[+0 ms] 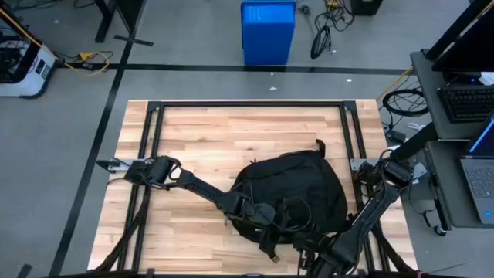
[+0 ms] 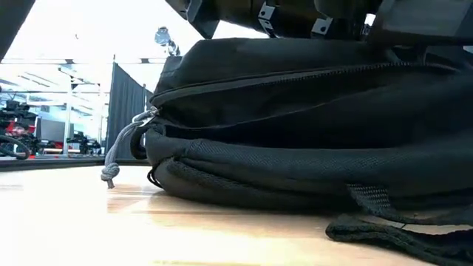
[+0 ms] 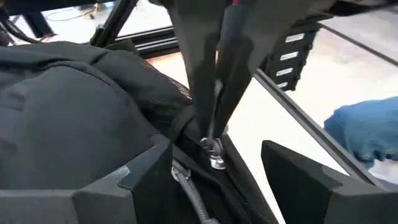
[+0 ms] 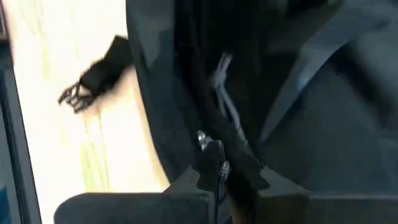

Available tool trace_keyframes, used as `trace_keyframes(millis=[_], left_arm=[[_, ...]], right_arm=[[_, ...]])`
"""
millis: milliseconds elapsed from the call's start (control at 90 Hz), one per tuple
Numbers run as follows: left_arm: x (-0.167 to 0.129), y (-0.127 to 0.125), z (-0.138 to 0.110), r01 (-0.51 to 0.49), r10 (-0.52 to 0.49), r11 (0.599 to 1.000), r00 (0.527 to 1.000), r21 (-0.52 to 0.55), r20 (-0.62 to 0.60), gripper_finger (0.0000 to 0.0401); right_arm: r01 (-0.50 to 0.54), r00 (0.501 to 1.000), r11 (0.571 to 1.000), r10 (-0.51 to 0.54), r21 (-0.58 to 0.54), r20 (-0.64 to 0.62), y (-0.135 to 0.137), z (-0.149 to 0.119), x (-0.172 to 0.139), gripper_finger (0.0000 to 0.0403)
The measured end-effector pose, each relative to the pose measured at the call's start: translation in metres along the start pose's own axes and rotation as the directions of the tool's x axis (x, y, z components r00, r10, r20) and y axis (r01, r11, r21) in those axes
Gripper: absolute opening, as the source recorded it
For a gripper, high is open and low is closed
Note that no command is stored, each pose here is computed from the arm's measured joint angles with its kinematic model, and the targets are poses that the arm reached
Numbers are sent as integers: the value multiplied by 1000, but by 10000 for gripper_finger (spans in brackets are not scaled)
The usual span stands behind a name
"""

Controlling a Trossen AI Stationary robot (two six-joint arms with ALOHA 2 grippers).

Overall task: Unpack backpack
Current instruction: Close the black backpack

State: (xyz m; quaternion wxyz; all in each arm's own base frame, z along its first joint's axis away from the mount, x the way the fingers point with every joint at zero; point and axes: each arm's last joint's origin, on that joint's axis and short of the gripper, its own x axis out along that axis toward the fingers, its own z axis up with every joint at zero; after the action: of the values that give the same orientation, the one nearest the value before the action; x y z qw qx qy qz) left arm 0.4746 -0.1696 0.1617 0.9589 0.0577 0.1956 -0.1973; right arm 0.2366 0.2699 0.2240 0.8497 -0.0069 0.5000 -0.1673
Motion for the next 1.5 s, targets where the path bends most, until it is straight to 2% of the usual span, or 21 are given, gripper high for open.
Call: trace_keyframes(millis=[611, 767, 844, 1200, 1500], left_arm=[[3, -2, 2, 51, -51, 999, 996, 7, 73, 226], [13, -2, -9, 56, -58, 998, 993, 21, 101, 184], [14, -2, -11, 52, -58, 997, 993, 62, 100, 154], [14, -1, -9, 38, -50, 995, 989, 91, 140, 17], [14, 0, -9, 40, -52, 995, 990, 90, 130, 14]], right_arm=[[22, 994, 999, -18, -40, 112, 0, 10, 1, 0], [22, 994, 999, -18, -40, 111, 0, 10, 1, 0], [21, 994, 999, -16, -40, 110, 0, 10, 1, 0], [14, 993, 999, -10, -35, 118, 0, 11, -1, 0], [5, 994, 999, -2, -32, 113, -1, 11, -3, 0]])
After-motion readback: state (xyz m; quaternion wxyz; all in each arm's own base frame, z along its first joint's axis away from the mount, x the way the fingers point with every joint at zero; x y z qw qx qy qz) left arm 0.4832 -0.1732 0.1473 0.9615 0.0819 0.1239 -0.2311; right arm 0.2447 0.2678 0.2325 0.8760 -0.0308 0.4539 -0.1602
